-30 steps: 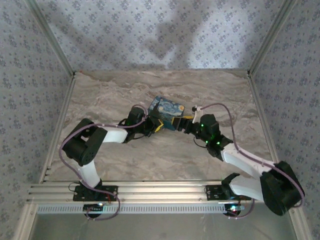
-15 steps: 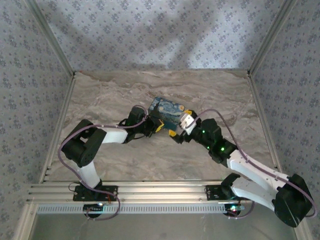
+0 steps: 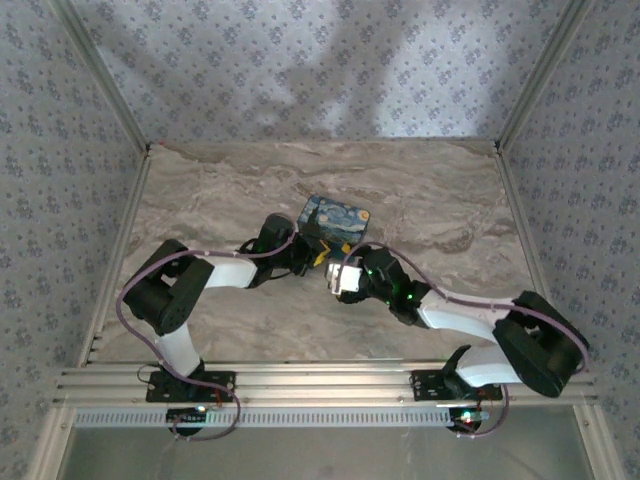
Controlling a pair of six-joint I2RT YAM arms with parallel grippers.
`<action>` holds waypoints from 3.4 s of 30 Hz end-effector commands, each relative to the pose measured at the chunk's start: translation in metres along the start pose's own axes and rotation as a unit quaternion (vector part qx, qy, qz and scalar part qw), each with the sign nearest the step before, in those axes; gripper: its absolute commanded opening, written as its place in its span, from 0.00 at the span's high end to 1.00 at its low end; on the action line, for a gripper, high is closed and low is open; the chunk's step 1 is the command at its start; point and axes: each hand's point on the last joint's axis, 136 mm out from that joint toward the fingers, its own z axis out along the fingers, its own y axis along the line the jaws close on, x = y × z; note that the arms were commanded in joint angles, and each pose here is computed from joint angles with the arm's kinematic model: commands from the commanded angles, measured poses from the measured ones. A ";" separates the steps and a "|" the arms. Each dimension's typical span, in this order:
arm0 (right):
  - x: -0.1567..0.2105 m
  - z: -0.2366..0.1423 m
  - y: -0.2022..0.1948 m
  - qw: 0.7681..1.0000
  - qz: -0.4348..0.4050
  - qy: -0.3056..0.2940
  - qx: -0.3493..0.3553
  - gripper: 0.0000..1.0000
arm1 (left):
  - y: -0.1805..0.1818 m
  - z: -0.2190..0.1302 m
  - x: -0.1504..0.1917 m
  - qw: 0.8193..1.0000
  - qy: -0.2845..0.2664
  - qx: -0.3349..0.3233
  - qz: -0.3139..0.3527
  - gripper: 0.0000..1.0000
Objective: Unlock a padlock with a key
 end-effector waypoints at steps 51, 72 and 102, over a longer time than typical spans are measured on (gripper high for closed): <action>0.002 0.046 -0.025 0.995 0.068 0.001 0.080 1.00 | -0.029 -0.006 0.011 0.999 0.003 0.036 0.002 1.00; -0.012 0.037 -0.043 0.969 0.221 -0.019 0.106 1.00 | -0.029 -0.006 0.014 0.999 0.005 0.038 0.003 1.00; -0.009 0.039 -0.029 0.924 0.373 -0.035 0.079 1.00 | -0.024 -0.009 0.011 1.000 -0.010 0.021 0.016 0.84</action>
